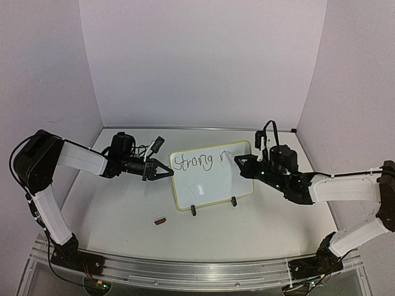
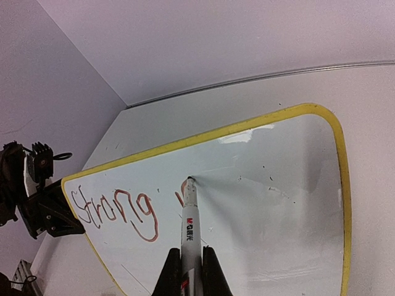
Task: Write a sentence on the whiteboard
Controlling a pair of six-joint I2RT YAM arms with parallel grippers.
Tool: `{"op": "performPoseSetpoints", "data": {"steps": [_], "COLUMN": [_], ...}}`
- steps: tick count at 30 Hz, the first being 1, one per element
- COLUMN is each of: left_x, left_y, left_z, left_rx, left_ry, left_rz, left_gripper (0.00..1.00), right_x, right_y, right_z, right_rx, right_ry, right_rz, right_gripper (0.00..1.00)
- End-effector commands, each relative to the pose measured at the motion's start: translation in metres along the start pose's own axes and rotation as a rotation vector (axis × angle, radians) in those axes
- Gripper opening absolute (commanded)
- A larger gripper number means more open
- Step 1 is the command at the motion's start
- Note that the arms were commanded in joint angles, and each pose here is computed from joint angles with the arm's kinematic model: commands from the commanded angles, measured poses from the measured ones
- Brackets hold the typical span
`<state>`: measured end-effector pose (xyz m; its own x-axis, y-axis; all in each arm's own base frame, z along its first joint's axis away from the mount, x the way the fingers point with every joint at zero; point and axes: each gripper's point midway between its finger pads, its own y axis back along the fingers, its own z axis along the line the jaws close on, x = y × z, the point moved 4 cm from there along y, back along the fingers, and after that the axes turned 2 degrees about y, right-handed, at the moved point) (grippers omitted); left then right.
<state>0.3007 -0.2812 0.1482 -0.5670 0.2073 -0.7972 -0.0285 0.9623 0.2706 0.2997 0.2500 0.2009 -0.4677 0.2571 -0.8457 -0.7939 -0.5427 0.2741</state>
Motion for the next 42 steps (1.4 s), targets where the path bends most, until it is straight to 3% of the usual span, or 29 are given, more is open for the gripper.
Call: {"op": "performPoseSetpoints", "data": {"steps": [1,12,42], "left_x": [0.003,0.002,0.004], "left_y": [-0.004,-0.004,-0.006], "left_z": [-0.002,-0.002,-0.002], "left_rx": [-0.023,-0.022,-0.025], "left_ry": [-0.011,-0.013,-0.012], "left_rz": [0.032,0.031,0.038], "left_gripper": [0.00,0.00,0.00], "right_x": [-0.001,0.019,-0.014], "right_y": [0.005,0.018,0.006], "right_z": [-0.003,-0.014,-0.010], "right_rx": [0.013,0.014,0.073], "right_ry": [-0.014,-0.049,-0.031], "right_rz": [-0.009,0.034,-0.088], "right_gripper": [0.00,0.00,0.00]}}
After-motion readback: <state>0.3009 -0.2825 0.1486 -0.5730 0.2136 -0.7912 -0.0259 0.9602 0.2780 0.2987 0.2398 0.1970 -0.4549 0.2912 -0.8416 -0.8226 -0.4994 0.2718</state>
